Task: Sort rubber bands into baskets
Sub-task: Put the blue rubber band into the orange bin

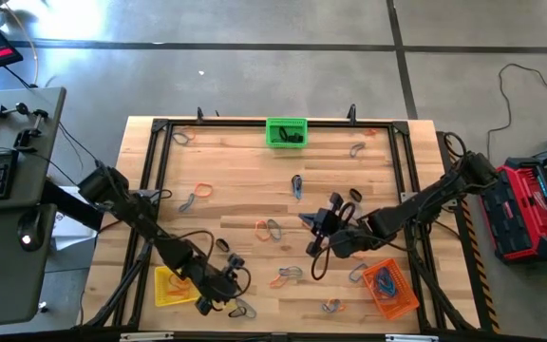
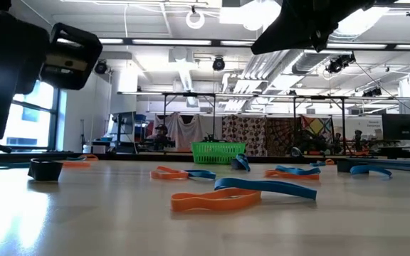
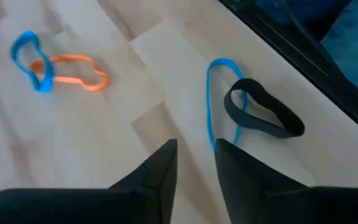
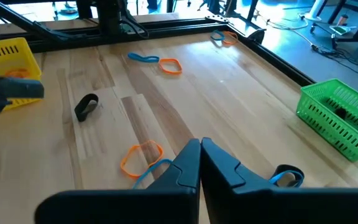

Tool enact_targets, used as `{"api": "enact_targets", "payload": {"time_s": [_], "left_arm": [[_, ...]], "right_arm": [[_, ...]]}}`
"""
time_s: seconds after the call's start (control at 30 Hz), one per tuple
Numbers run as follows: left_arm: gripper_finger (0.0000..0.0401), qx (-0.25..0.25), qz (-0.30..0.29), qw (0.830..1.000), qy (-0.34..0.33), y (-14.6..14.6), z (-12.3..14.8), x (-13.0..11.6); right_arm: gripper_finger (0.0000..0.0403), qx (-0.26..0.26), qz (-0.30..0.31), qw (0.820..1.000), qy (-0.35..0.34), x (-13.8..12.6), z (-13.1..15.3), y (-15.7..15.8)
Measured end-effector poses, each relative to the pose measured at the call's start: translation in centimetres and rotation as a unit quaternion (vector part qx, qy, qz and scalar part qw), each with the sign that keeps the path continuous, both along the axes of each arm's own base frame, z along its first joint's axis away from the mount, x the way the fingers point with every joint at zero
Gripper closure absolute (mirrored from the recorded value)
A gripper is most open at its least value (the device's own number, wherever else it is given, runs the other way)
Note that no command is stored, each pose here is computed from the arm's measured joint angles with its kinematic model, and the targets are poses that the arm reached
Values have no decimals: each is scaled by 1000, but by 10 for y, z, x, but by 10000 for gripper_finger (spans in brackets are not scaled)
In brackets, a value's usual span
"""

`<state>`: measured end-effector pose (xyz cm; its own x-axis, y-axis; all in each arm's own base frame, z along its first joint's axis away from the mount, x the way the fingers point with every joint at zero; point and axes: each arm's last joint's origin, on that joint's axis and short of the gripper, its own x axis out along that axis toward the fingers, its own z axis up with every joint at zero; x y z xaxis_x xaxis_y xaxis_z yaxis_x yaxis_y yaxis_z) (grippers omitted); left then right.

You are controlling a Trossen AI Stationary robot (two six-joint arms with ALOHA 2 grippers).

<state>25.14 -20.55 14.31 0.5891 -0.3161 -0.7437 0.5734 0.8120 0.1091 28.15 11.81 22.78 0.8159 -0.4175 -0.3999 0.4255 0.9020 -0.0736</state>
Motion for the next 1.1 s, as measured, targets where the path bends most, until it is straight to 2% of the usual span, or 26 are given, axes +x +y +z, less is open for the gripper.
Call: {"api": "enact_targets", "payload": {"time_s": [0.27,0.5,0.8,0.93,1.1], "left_arm": [[256,-6,-5,1000,22,-9,-10,10],[254,-16,-24,998,47,-18,-21,17],[255,2,-27,997,67,-17,-27,15],[277,3,-27,997,68,-17,-27,15],[340,17,-51,997,61,-18,-27,14]], "right_arm": [[403,0,4,1000,7,0,-1,0],[403,5,17,1000,10,-2,-2,3],[403,2,20,1000,13,-3,-2,5],[403,1,19,1000,12,-3,-2,5],[403,-1,18,1000,15,-3,-2,5]]}}
